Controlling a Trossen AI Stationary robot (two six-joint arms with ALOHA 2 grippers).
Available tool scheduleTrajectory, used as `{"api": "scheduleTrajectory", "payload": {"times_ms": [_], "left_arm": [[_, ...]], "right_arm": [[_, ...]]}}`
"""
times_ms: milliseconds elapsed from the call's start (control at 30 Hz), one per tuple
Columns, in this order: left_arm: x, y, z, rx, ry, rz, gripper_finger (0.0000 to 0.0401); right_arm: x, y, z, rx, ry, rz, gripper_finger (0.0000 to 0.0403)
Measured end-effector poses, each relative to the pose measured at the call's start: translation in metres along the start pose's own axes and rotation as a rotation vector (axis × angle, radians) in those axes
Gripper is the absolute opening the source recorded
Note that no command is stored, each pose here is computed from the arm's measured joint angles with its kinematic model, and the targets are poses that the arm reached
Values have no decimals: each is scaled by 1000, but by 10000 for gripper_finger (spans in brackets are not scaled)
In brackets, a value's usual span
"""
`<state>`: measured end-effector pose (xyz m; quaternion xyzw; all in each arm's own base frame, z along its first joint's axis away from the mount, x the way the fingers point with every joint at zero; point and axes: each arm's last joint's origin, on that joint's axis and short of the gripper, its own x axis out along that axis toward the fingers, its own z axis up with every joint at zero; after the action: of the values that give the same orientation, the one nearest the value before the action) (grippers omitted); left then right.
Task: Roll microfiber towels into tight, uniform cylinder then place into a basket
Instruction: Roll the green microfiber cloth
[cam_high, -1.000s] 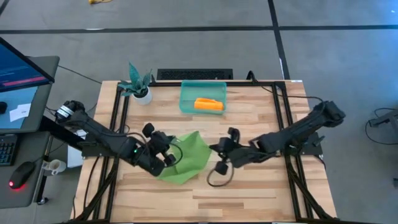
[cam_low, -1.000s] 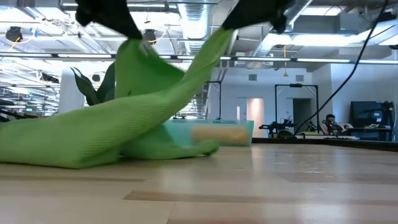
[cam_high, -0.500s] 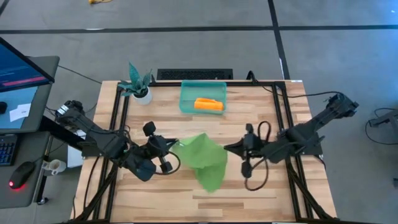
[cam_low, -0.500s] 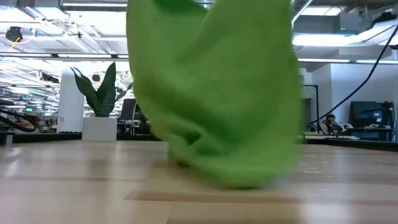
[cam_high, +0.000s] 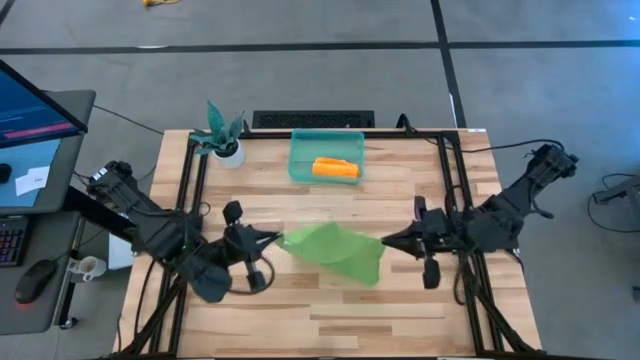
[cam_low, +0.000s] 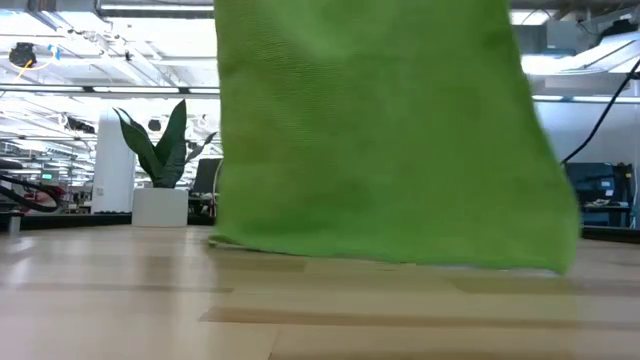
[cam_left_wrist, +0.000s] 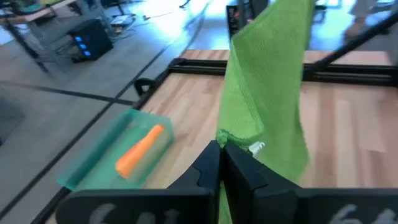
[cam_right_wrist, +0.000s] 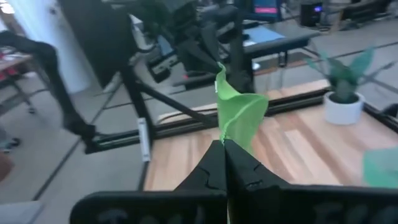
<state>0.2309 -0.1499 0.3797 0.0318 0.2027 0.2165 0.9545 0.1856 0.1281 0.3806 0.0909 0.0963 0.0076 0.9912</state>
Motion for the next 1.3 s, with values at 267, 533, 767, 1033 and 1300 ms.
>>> {"api": "scheduleTrajectory", "payload": {"times_ms": [267, 533, 767, 1033, 1300], "left_arm": [[-27, -16, -4, -107, 11, -150, 0], [-56, -22, 9, -256, 34, -318, 0], [-74, -22, 17, -363, 35, -383, 0], [-67, -18, 2, -296, 54, -277, 0], [-12, -11, -50, -221, 120, 25, 0]], "right_arm": [[-10, 24, -1, 30, -37, 128, 6], [-20, 43, -3, 39, -61, 225, 6], [-29, 51, -1, 38, -96, 281, 6], [-22, 37, -18, -57, 24, 79, 6], [-1, -5, -65, 29, 163, -300, 6]]}}
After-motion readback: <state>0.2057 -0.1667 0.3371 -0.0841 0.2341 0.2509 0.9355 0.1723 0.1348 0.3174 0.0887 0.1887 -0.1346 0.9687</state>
